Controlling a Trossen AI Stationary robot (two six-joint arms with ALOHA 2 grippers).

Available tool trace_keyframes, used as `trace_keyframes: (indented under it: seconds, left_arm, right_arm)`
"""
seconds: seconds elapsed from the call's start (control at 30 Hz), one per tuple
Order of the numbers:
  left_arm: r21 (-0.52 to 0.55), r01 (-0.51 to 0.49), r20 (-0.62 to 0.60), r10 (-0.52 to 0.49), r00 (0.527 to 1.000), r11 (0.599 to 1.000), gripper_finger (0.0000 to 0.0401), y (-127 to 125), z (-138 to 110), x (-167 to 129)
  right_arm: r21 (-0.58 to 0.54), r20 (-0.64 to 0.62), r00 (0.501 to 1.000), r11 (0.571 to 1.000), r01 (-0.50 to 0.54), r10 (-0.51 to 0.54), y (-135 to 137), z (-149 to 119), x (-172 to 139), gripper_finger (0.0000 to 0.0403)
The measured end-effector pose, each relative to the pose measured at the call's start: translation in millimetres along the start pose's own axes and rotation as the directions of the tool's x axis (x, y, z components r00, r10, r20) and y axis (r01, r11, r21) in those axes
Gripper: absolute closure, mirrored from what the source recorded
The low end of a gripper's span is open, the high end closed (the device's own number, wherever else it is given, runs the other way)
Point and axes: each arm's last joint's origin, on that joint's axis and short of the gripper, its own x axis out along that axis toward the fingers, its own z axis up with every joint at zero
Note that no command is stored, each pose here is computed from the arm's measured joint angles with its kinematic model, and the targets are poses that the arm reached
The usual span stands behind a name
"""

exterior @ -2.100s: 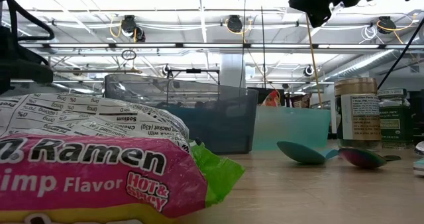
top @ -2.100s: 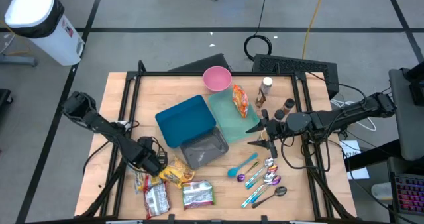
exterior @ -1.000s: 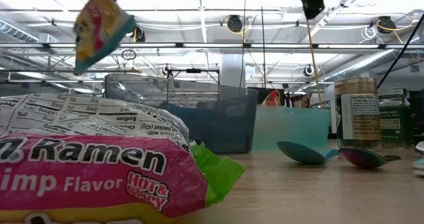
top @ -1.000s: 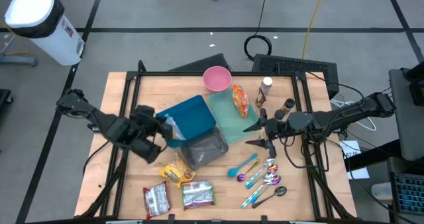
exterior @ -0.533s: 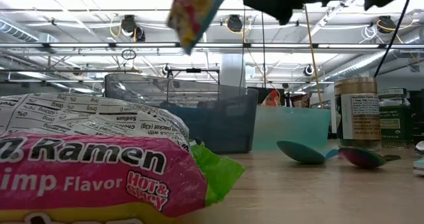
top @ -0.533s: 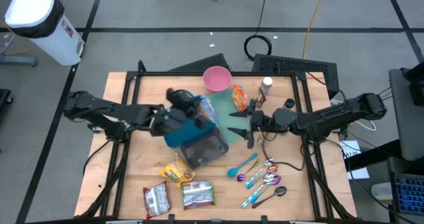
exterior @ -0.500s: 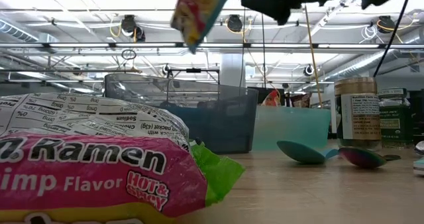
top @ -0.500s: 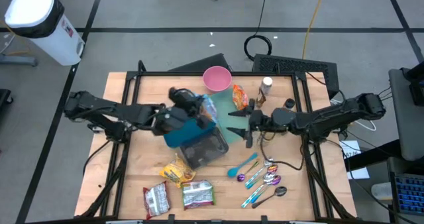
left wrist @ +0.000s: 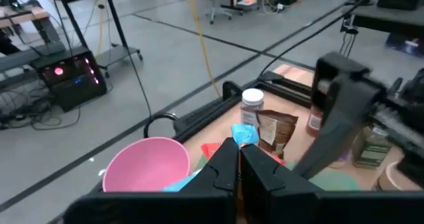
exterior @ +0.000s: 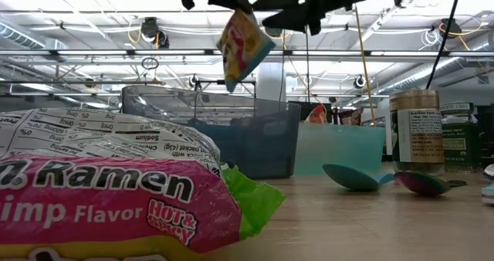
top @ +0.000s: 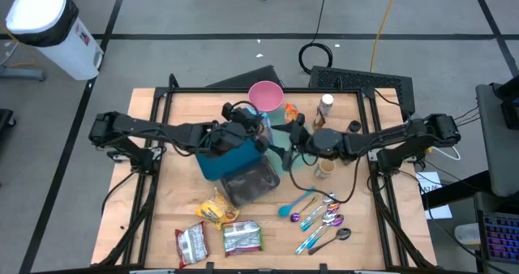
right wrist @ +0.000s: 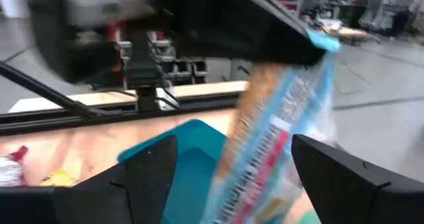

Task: Pick & Place Food Item
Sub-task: Put the blue noodle pack into the green bin

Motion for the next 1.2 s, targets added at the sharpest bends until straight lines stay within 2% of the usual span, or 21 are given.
trace_keyframes:
  seconds: [0.2,0.33,0.47,0.77,0.93,1.2]
  left_arm:
    - [0.035,-0.003,-0.013,0.004,1.000,0.999,0.0396,0.4,-1.6,-0.1]
    - [0.062,0.091,-0.040,-0.089,0.995,0.994,0.0394,-6.6,-4.2,-5.2]
    - [0.076,0.185,-0.056,-0.181,0.982,0.980,0.0397,-13.9,-5.5,-10.7]
    - [0.087,0.266,-0.059,-0.261,0.963,0.960,0.0398,-19.5,-5.1,-14.7]
    - [0.070,0.282,-0.059,-0.279,0.959,0.957,0.0395,-20.1,-4.7,-14.8]
    - [0.059,0.276,-0.058,-0.273,0.960,0.959,0.0387,-19.8,-4.6,-14.6]
  right_arm:
    - [-0.006,-0.041,0.999,1.000,-0.001,0.001,-1.4,-4.2,0.6,0.0119]
    - [-0.030,-0.103,0.995,1.000,-0.002,-0.001,-1.7,-10.7,0.1,0.0119]
    - [0.004,-0.117,0.993,1.000,0.001,-0.001,-1.8,-12.1,-0.1,0.0120]
    - [0.022,-0.117,0.993,1.000,-0.002,0.004,-0.4,-12.2,-0.6,0.0130]
    - [0.022,-0.116,0.993,1.000,-0.004,0.006,-0.2,-12.1,-0.7,0.0174]
    - [0.045,-0.116,0.993,0.999,-0.001,0.006,-0.2,-12.1,-0.7,0.0291]
